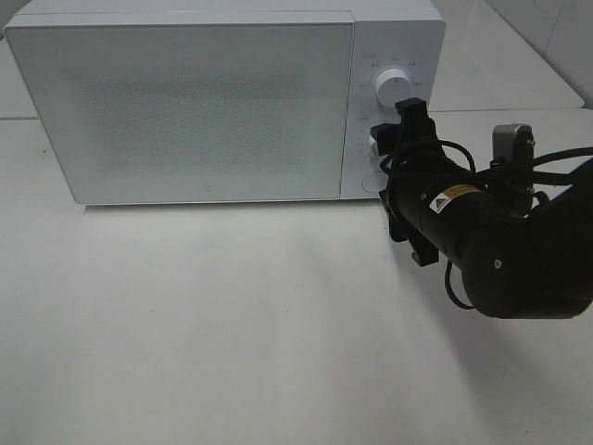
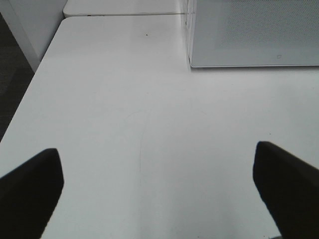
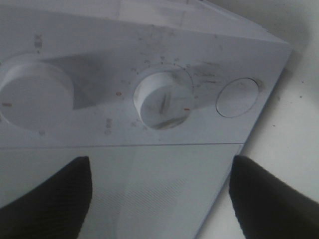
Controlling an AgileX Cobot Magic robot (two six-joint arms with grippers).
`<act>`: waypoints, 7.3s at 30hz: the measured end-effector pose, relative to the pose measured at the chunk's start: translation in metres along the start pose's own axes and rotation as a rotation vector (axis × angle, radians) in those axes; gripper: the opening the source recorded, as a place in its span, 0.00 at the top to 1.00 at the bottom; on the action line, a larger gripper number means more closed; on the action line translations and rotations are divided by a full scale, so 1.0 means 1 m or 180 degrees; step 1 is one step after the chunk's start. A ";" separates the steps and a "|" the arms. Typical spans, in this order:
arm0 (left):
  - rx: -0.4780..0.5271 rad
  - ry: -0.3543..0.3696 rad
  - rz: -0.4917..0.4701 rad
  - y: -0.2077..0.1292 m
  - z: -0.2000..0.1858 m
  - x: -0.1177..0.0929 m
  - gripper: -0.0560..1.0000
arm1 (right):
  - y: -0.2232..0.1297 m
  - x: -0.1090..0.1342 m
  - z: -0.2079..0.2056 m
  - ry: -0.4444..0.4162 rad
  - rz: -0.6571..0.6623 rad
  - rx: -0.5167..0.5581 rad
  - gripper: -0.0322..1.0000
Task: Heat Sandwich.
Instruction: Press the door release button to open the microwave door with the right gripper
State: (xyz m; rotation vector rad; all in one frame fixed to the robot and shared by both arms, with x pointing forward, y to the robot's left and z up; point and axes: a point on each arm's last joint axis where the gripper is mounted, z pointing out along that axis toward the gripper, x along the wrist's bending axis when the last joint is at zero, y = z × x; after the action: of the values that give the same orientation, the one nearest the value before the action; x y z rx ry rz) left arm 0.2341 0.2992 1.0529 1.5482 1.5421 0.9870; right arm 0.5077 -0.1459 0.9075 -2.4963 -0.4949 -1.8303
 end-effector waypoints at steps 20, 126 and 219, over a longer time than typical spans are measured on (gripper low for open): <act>0.0000 0.0000 0.0000 0.000 0.000 0.000 0.02 | -0.009 0.013 -0.052 -0.0710 -0.2766 0.1540 0.24; 0.0000 0.0000 0.0000 0.000 0.000 0.000 0.02 | 0.103 0.016 -0.333 -0.0803 -0.4148 0.0327 0.24; 0.0000 0.0000 0.0000 0.000 0.000 0.000 0.02 | 0.064 -0.013 -0.049 -0.0295 -0.4437 -0.0352 0.24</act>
State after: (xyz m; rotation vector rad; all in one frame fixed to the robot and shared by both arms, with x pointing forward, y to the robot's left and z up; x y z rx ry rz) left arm 0.2341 0.2992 1.0529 1.5482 1.5421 0.9870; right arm 0.4754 -0.2187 0.9222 -2.3496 -2.6558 -1.8646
